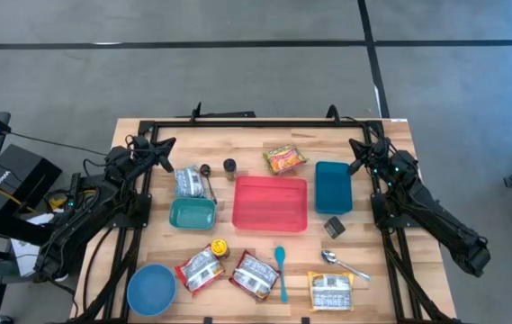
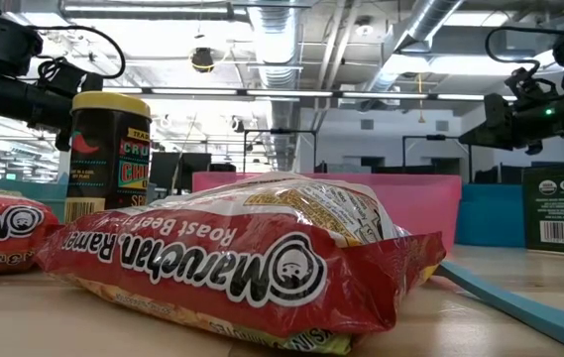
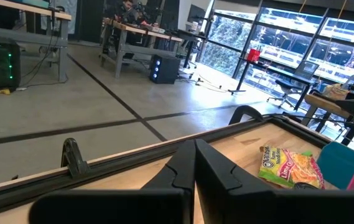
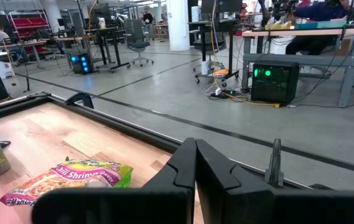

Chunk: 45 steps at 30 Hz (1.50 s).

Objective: Pick & Place Food Item

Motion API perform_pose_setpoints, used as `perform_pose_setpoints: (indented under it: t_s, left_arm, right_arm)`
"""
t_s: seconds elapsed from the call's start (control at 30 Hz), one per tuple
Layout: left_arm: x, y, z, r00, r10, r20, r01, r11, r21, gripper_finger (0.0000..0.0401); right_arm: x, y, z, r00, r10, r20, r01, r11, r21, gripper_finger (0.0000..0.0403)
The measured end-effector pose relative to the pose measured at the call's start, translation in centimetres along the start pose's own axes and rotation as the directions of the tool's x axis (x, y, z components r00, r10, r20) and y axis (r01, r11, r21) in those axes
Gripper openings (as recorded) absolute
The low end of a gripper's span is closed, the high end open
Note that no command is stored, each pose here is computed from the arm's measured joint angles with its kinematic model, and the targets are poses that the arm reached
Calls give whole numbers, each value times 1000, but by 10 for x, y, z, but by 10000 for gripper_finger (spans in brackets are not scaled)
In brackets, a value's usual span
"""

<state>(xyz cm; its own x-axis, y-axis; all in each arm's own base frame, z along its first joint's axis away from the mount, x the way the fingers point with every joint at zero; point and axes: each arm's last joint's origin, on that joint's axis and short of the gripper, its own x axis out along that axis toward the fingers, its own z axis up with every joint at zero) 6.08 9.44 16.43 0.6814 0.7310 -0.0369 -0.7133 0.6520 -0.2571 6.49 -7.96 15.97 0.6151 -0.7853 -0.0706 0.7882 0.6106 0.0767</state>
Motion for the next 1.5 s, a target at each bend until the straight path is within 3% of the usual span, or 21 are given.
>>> perform_pose_setpoints:
  t_s: [0.47,0.57,0.67,0.73,0.8,0.87,0.93,1.1,1.3,1.5]
  left_arm:
    - [0,0,0,1000,0,0,0,1000,0,0]
    - [0,0,0,1000,0,0,0,1000,0,0]
    - [0,0,0,1000,0,0,0,1000,0,0]
    - [0,0,0,1000,0,0,0,1000,0,0]
    - [0,0,0,1000,0,0,0,1000,0,0]
    - [0,0,0,1000,0,0,0,1000,0,0]
    - [0,0,0,1000,0,0,0,1000,0,0]
    - [0,0,0,1000,0,0,0,1000,0,0]
    - [0,0,0,1000,0,0,0,1000,0,0]
    - [0,0,0,1000,0,0,0,1000,0,0]
  right_arm:
    - [0,0,2,1000,1,20,-1,1000,2,0]
    - [0,1,4,999,16,44,-22,992,125,0]
    - [-1,3,7,998,34,59,-54,924,378,0]
    - [-1,5,11,996,57,68,-86,823,561,0]
    - [-3,8,16,989,112,92,-144,690,709,0]
    - [-3,11,18,979,172,109,-190,580,792,0]
    - [-4,14,21,963,232,137,-241,511,825,0]
    - [-7,21,29,915,349,205,-358,462,811,0]
    - [-14,29,43,819,462,340,-545,442,712,0]
    - [-19,35,48,766,514,387,-613,403,680,0]
